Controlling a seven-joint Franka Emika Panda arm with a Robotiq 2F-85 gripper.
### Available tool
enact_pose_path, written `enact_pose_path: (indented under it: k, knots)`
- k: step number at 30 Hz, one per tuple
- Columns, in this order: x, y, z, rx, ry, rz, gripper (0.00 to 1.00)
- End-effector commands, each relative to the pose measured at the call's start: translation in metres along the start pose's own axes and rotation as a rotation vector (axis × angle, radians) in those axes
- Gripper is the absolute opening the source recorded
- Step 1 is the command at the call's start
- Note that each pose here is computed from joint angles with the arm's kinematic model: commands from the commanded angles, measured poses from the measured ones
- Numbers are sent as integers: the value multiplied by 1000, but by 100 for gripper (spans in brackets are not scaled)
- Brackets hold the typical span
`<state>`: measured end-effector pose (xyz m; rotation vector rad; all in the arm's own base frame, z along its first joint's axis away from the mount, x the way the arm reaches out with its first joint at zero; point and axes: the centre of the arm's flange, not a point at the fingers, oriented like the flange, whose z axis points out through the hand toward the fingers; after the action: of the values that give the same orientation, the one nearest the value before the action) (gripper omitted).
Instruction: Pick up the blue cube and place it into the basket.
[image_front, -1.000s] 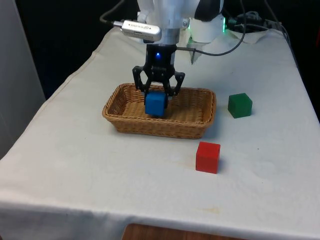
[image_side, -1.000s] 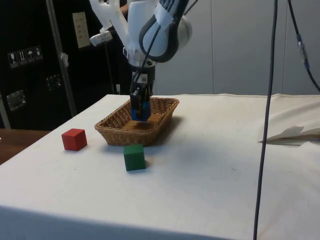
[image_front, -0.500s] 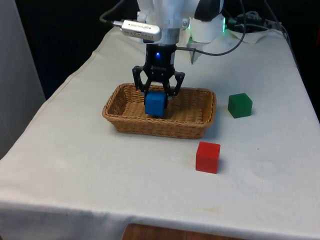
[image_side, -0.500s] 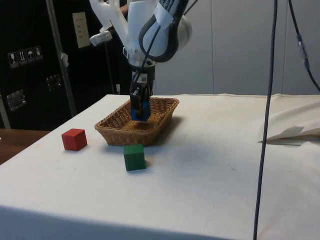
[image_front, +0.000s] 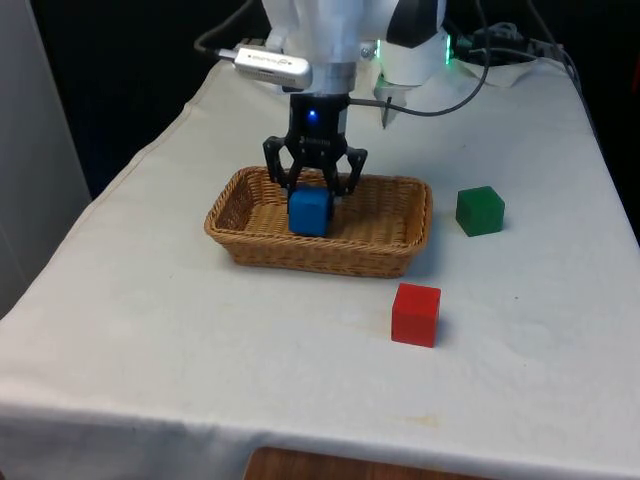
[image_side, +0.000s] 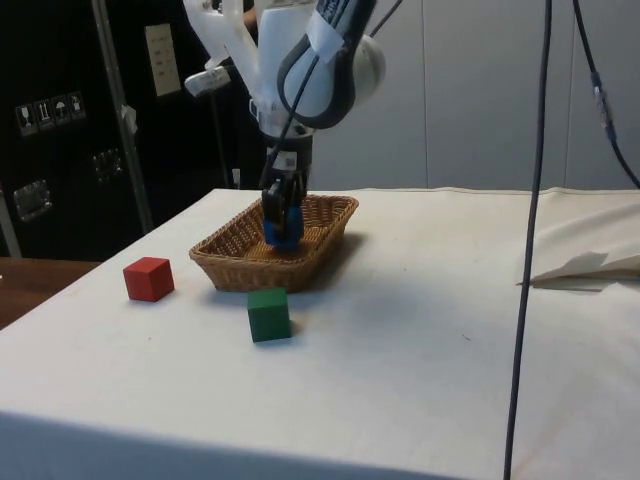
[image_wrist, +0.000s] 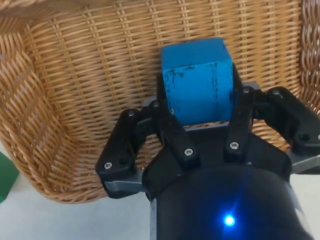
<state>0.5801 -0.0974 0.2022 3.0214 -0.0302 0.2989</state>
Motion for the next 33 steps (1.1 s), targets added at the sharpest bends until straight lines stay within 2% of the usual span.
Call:
enact_pose_path:
  k: [1, 2, 3, 4, 8, 9, 11, 12, 13, 17, 19, 25, 28, 29, 33]
  knots:
    - [1, -3, -1, 26, 8, 2, 0]
    - [0, -2, -1, 30, 8, 4, 0]
    - [0, 2, 0, 7, 1, 6, 0]
    - [1, 0, -1, 33, 8, 7, 0]
    - [0, 1, 0, 27, 5, 6, 0]
    - [0, 1, 0, 25, 5, 5, 6]
    - [0, 2, 0, 19, 3, 5, 22]
    - [0, 1, 0, 23, 3, 5, 22]
    - [0, 1, 0, 21, 3, 4, 41]
    - [0, 2, 0, 18, 3, 4, 81]
    - [0, 2, 0, 18, 3, 4, 98]
    - [0, 2, 1, 17, 1, 3, 100]
    - [1, 3, -6, 20, 4, 5, 100]
    - [1, 2, -1, 19, 5, 4, 100]
    - [3, 4, -20, 27, 12, 9, 100]
